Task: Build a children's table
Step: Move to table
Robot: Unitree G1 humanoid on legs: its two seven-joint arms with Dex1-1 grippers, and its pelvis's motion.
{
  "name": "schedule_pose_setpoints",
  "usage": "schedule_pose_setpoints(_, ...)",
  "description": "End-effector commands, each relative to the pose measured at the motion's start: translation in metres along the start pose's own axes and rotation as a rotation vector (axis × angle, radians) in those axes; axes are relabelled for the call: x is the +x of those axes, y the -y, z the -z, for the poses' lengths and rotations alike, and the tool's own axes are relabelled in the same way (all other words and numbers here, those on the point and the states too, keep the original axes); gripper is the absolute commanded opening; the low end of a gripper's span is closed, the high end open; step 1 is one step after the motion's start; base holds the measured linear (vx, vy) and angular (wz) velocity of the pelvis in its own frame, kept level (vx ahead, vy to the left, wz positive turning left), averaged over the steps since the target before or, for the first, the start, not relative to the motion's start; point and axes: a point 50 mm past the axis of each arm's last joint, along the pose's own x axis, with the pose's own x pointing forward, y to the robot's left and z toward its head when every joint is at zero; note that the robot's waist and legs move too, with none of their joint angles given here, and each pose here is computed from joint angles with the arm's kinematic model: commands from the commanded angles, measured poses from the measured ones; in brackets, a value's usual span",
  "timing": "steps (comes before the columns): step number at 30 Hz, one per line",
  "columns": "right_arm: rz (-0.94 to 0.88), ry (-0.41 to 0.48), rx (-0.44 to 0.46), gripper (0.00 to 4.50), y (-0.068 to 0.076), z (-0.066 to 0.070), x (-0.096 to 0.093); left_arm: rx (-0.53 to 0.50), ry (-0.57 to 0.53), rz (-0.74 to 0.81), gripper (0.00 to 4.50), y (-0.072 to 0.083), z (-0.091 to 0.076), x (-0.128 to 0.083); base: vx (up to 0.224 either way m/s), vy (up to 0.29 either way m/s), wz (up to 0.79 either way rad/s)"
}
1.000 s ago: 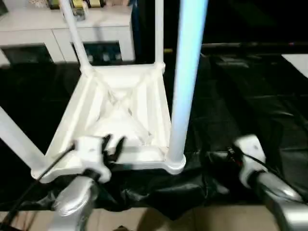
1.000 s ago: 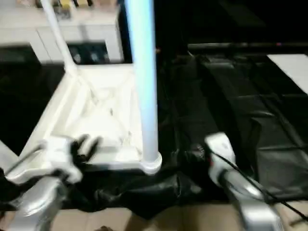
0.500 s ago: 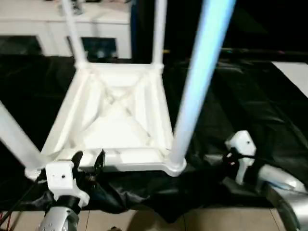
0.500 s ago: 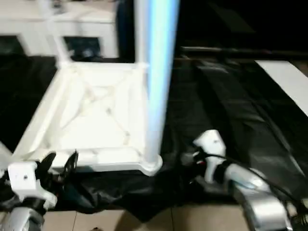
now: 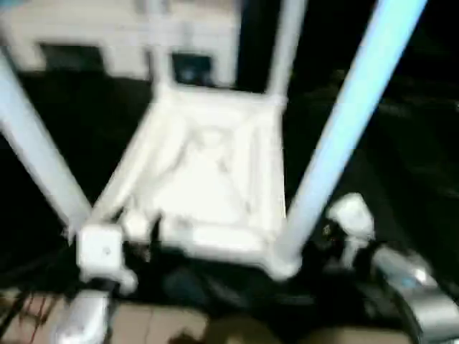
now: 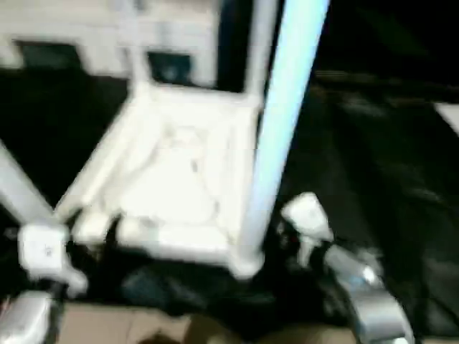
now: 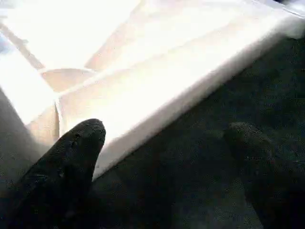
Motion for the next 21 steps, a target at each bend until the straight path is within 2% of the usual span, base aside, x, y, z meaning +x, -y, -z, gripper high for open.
schedule_pose_setpoints(1,0.043,-0.006,-0.002,4.5,0.01,0.003,-0.005,-0.008,-0.004,0.008,3.6,0.005,0.001,0.0,-0.025,0.091,0.65)
schedule_pose_setpoints(2,0.049,-0.007,0.003,4.5,0.011,0.003,-0.006,-0.011,-0.007,0.007,3.6,0.005,0.001,0.0,-0.042,0.057,0.5)
schedule_pose_setpoints(3,0.113,-0.014,0.051,4.5,0.02,0.007,-0.007,-0.046,-0.033,-0.003,3.6,0.003,0.006,0.0,-0.076,-0.005,0.36)
schedule_pose_setpoints(4,0.116,-0.014,0.054,4.5,0.021,0.007,-0.007,-0.048,-0.033,-0.003,3.6,0.003,0.006,0.0,-0.076,-0.005,0.36)
schedule_pose_setpoints(6,0.165,-0.032,0.045,4.5,0.028,0.01,-0.009,-0.094,-0.058,0.0,3.6,0.003,0.009,-0.001,-0.103,-0.1,0.33)
schedule_pose_setpoints(11,0.222,-0.067,0.016,4.5,0.037,0.018,-0.011,-0.082,-0.032,0.001,3.6,0.002,0.006,-0.002,-0.073,-0.129,0.02)
schedule_pose_setpoints(16,0.228,-0.067,0.021,4.5,0.037,0.019,-0.009,-0.046,-0.06,-0.025,3.6,-0.01,0.01,0.0,-0.081,0.035,0.07)
schedule_pose_setpoints(19,0.22,-0.031,0.072,4.5,0.028,0.016,-0.003,-0.01,-0.065,-0.034,3.6,-0.027,0.008,0.011,-0.053,0.085,0.08)
schedule_pose_setpoints(21,0.222,-0.022,0.081,4.5,0.025,0.015,-0.002,-0.001,-0.053,-0.042,3.6,-0.032,0.006,0.016,-0.012,0.033,0.01)
